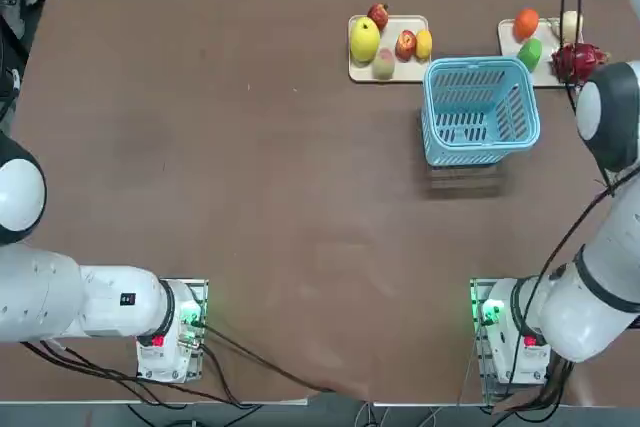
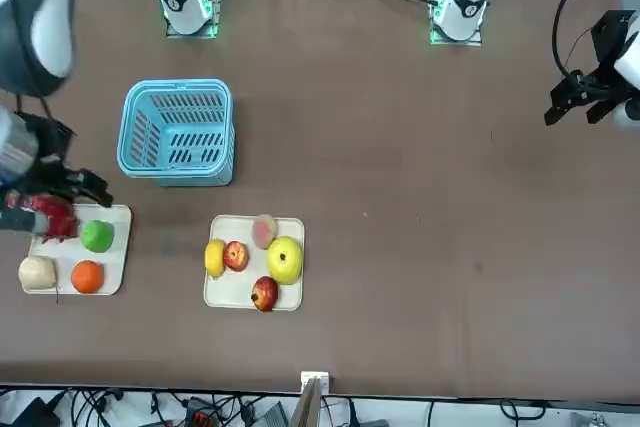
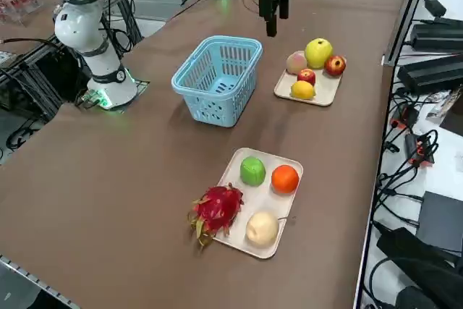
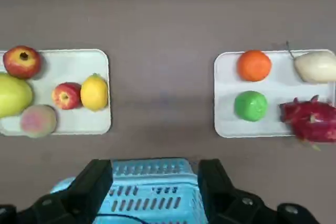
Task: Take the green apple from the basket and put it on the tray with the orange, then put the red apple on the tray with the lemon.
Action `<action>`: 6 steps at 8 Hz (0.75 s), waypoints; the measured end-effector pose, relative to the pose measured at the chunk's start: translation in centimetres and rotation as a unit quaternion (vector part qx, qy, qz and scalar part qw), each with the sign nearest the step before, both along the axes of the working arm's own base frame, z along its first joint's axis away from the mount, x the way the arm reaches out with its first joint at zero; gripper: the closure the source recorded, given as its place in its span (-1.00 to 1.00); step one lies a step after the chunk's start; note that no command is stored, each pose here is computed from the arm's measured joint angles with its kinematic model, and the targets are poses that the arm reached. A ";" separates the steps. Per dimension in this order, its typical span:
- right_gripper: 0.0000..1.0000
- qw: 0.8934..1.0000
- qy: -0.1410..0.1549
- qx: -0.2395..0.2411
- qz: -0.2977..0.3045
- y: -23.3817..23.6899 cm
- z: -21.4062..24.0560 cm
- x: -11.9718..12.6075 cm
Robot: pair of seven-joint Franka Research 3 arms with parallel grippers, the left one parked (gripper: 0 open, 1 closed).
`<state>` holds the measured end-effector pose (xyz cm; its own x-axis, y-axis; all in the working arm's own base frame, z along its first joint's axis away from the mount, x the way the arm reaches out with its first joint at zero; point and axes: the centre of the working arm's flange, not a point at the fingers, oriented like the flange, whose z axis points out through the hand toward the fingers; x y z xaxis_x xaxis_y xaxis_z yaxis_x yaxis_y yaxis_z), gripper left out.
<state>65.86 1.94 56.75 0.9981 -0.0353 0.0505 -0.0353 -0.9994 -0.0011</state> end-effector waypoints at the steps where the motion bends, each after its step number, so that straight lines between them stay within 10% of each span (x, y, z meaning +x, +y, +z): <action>1: -0.99 1.000 -0.004 0.006 0.009 -0.8 1.5 -0.9; 6: -0.99 0.999 0.019 0.015 0.033 -5.9 6.3 -8.9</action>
<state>56.92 -4.00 63.02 0.9994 0.0307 0.0127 0.0311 -0.9991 -0.0304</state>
